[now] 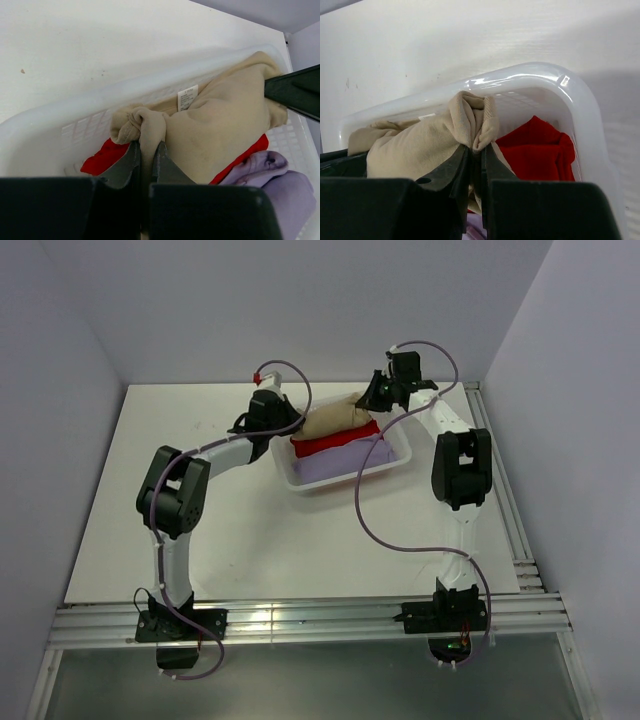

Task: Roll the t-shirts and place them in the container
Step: Place the rolled tshirt into the container

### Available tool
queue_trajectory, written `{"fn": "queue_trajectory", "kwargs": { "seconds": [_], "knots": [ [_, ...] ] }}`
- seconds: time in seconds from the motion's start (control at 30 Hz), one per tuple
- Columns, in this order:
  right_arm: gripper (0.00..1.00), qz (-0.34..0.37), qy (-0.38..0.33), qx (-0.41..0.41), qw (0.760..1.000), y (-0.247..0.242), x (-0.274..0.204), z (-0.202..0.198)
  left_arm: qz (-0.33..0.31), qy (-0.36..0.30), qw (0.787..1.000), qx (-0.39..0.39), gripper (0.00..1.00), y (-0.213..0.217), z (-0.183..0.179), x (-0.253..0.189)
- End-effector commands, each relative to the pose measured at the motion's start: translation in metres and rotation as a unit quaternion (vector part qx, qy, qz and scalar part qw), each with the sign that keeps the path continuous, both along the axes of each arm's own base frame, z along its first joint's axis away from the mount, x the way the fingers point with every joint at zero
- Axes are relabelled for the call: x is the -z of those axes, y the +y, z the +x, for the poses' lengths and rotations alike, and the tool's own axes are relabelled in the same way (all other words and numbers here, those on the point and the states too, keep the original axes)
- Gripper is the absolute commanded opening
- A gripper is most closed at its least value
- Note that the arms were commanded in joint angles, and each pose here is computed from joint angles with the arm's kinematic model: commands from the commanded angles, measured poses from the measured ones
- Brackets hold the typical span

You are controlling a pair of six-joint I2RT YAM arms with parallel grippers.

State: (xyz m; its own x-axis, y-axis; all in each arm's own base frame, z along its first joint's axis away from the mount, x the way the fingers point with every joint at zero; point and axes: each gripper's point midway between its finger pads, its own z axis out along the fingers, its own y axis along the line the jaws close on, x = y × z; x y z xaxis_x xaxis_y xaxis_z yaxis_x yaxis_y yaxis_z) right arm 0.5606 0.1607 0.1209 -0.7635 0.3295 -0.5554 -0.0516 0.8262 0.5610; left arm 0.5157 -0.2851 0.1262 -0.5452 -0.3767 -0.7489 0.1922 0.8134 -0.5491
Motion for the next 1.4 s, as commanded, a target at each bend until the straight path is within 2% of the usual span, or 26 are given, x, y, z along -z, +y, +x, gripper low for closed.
{"fn": "queue_trajectory", "kwargs": {
  "seconds": [0.0,0.23,0.3,0.33,0.37,0.4,0.43,0.53,0.63,0.73,0.9,1.0,1.13,1.23,1.37],
  "knots": [
    [0.0,-0.005,-0.054,0.006,0.999,-0.005,-0.028,0.022,0.007,-0.02,1.0,0.001,0.0,-0.005,0.012,-0.006],
    [0.0,-0.022,-0.031,0.009,0.999,-0.009,-0.008,0.019,0.023,0.014,1.0,-0.013,0.01,0.0,0.012,0.019],
    [0.02,-0.024,-0.027,0.009,0.999,-0.01,-0.005,0.018,0.03,0.017,0.999,-0.029,0.07,0.005,0.015,0.021],
    [0.06,-0.024,-0.025,0.009,0.999,-0.009,-0.004,0.017,0.032,0.016,0.999,-0.032,0.14,0.007,0.015,0.021],
    [0.16,-0.023,-0.025,0.009,0.999,-0.009,-0.005,0.015,0.03,0.013,0.999,-0.035,0.16,0.008,0.015,0.017],
    [0.21,-0.022,-0.031,0.009,0.999,-0.009,-0.008,0.016,0.031,0.013,0.999,-0.034,0.18,0.007,0.014,0.016],
    [0.29,-0.027,-0.036,0.016,0.999,-0.011,-0.014,0.016,0.031,0.007,0.999,-0.035,0.25,0.008,0.015,0.008],
    [0.37,-0.038,-0.05,0.024,0.998,-0.015,-0.032,0.017,0.03,-0.005,0.999,-0.03,0.37,0.005,0.02,-0.011],
    [0.52,-0.053,-0.061,0.032,0.996,-0.018,-0.047,0.016,0.032,-0.005,0.999,-0.03,0.49,0.006,0.02,-0.024],
    [0.58,-0.063,-0.066,0.039,0.995,-0.021,-0.055,0.013,0.029,-0.016,0.999,-0.036,0.53,0.009,0.019,-0.04],
    [0.59,-0.066,-0.089,0.055,0.992,-0.025,-0.078,0.005,0.033,-0.03,0.998,-0.047,0.55,0.016,0.015,-0.065],
    [0.59,-0.065,-0.101,0.05,0.991,-0.02,-0.091,-0.003,0.036,-0.042,0.997,-0.061,0.61,0.023,0.012,-0.089],
    [0.53,-0.056,-0.108,0.027,0.992,-0.004,-0.101,-0.011,0.037,-0.057,0.995,-0.079,0.68,0.031,0.012,-0.109],
    [0.5,-0.047,-0.103,0.004,0.994,0.012,-0.098,-0.016,0.041,-0.053,0.995,-0.072,0.67,0.028,0.005,-0.113],
    [0.46,-0.039,-0.088,-0.004,0.995,0.023,-0.079,-0.014,0.029,-0.056,0.998,-0.031,0.61,0.001,0.001,-0.115]
  ]
}}
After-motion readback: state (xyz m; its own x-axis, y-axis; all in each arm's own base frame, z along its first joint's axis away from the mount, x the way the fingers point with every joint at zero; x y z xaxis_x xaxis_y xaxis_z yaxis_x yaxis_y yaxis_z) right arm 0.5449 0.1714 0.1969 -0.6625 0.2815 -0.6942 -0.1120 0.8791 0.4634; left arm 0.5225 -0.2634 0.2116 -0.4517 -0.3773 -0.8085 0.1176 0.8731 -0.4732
